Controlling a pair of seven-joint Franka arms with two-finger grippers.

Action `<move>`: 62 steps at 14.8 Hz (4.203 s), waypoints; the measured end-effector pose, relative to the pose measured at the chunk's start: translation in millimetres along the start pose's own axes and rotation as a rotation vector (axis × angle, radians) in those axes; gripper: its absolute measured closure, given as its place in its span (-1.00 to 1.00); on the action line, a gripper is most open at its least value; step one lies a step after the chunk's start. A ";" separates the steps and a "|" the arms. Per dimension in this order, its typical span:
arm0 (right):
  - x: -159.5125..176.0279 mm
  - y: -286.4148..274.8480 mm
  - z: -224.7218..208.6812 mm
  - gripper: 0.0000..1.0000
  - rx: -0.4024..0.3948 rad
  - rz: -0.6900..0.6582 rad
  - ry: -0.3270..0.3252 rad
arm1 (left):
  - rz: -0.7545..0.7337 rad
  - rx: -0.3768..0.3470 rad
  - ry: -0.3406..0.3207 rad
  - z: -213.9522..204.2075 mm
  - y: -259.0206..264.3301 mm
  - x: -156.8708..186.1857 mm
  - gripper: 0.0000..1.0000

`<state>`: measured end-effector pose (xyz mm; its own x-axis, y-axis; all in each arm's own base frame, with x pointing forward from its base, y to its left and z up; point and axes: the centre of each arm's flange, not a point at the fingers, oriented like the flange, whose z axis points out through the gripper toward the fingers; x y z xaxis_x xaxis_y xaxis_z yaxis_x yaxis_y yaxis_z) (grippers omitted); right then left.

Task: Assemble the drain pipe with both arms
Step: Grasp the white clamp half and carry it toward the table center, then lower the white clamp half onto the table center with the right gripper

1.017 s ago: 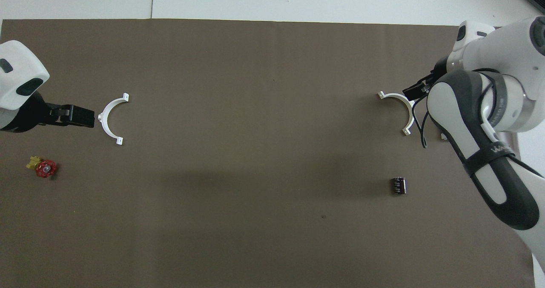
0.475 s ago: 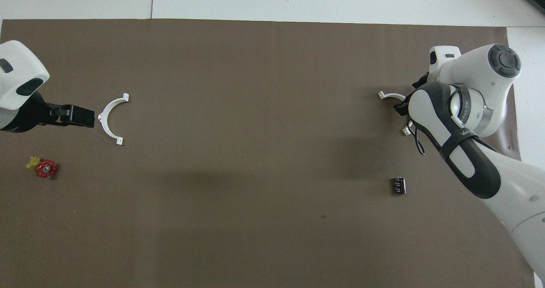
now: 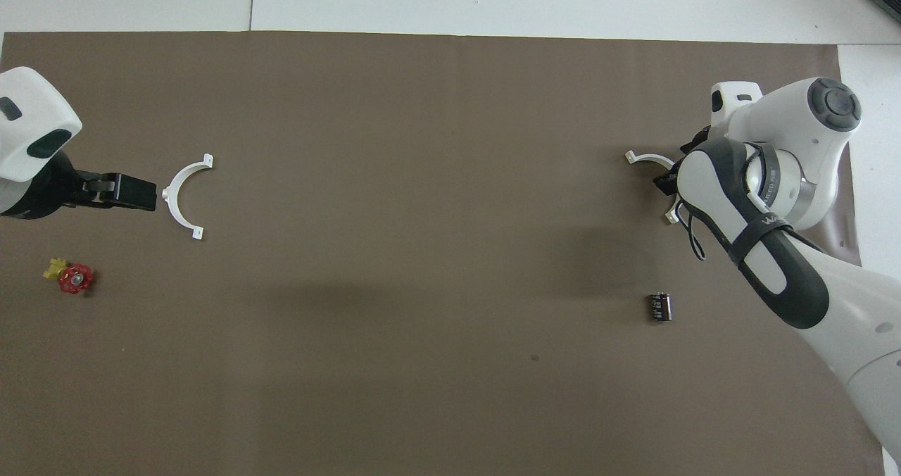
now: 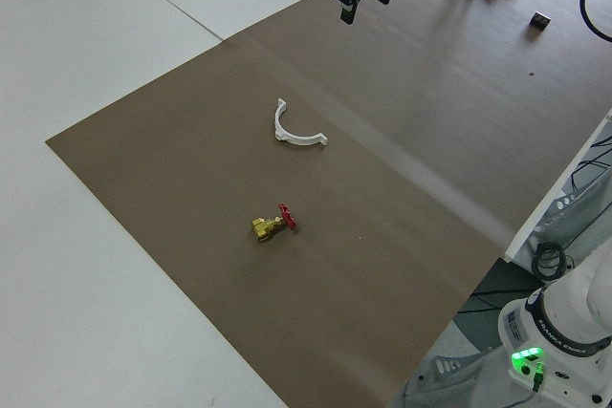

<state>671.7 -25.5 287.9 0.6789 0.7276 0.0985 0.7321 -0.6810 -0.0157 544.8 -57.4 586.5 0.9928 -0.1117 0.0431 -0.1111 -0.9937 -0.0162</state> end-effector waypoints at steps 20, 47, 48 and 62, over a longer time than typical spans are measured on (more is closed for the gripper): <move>164.5 -184.9 -60.3 0.59 -0.016 0.584 -0.068 | 0.000 0.000 0.000 0.1 0.0 0.0 -1.00; 234.7 -359.8 19.7 0.59 -0.078 0.546 -0.037 | 0.001 0.000 0.000 0.1 0.5 0.0 -1.00; 233.4 -358.5 21.0 0.59 -0.083 0.544 -0.040 | 0.001 0.000 0.000 0.1 0.5 0.0 -1.00; 229.2 -358.5 27.2 0.31 -0.107 0.516 -0.016 | 0.002 0.000 0.002 0.3 0.7 0.2 -1.00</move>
<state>566.4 387.6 289.0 0.9511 0.2957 0.0896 0.2929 -0.9552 0.0436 545.0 -58.1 586.2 0.9926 -0.1133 0.0448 -0.1126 -0.9935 -0.0162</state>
